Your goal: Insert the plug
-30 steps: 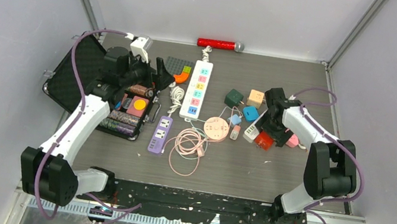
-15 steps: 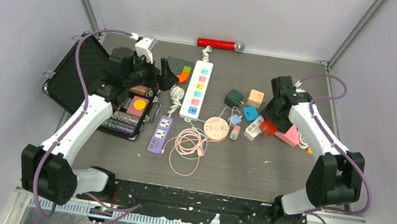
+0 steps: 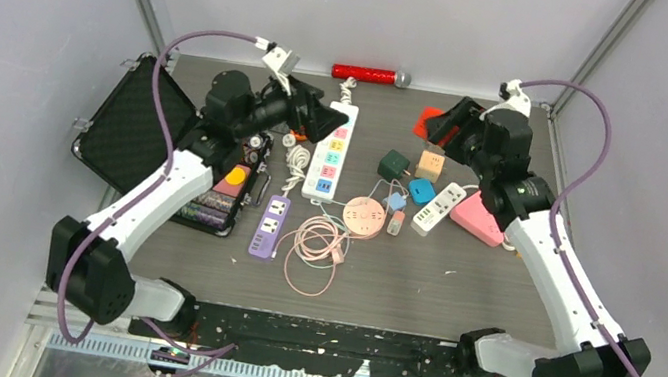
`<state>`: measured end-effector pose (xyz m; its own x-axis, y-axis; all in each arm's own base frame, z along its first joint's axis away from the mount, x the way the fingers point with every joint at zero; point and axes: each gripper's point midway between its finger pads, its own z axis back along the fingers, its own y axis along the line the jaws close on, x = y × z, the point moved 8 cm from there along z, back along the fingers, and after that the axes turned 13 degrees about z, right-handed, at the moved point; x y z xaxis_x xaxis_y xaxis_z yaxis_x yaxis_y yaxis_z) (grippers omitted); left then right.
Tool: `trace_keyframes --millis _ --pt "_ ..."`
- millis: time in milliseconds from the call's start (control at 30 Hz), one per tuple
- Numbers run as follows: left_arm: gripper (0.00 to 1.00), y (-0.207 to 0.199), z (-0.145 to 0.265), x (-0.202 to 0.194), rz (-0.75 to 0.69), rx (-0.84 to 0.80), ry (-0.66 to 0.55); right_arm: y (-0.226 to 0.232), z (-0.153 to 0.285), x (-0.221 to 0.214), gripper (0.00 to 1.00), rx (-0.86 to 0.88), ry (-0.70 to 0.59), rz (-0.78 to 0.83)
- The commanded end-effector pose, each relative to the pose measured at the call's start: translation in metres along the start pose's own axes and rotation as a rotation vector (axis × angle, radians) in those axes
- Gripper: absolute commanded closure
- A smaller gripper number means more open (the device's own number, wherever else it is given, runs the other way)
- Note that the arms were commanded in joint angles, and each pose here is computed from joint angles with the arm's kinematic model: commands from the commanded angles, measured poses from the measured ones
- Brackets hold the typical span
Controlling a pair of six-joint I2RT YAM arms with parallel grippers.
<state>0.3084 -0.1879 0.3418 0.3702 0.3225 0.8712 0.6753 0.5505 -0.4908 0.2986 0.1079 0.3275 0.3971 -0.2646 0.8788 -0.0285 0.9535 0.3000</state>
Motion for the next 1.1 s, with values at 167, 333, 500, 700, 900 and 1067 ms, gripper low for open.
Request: trace_keyframes --millis 167,333,500,700,900,1067 --pt "0.1 -0.049 -0.033 0.039 0.005 -0.194 -0.193 0.079 0.013 0.07 0.64 0.463 -0.382 0.059" --pt "0.07 -0.055 -0.057 0.043 -0.094 -0.079 -0.28 0.093 0.008 0.085 0.59 0.385 -0.402 -0.035" --pt "0.05 -0.058 -0.082 0.041 -0.135 -0.011 -0.317 0.104 0.005 0.094 0.57 0.334 -0.402 -0.1" --pt "0.04 -0.054 -0.088 0.039 -0.153 0.051 -0.365 0.107 0.006 0.092 0.57 0.302 -0.332 -0.208" --pt "0.05 -0.07 -0.094 0.039 -0.147 -0.01 -0.396 0.113 0.011 0.082 0.57 0.304 -0.263 -0.281" --pt "0.05 -0.081 -0.092 0.025 -0.129 -0.046 -0.409 0.118 0.016 0.076 0.62 0.335 -0.225 -0.316"
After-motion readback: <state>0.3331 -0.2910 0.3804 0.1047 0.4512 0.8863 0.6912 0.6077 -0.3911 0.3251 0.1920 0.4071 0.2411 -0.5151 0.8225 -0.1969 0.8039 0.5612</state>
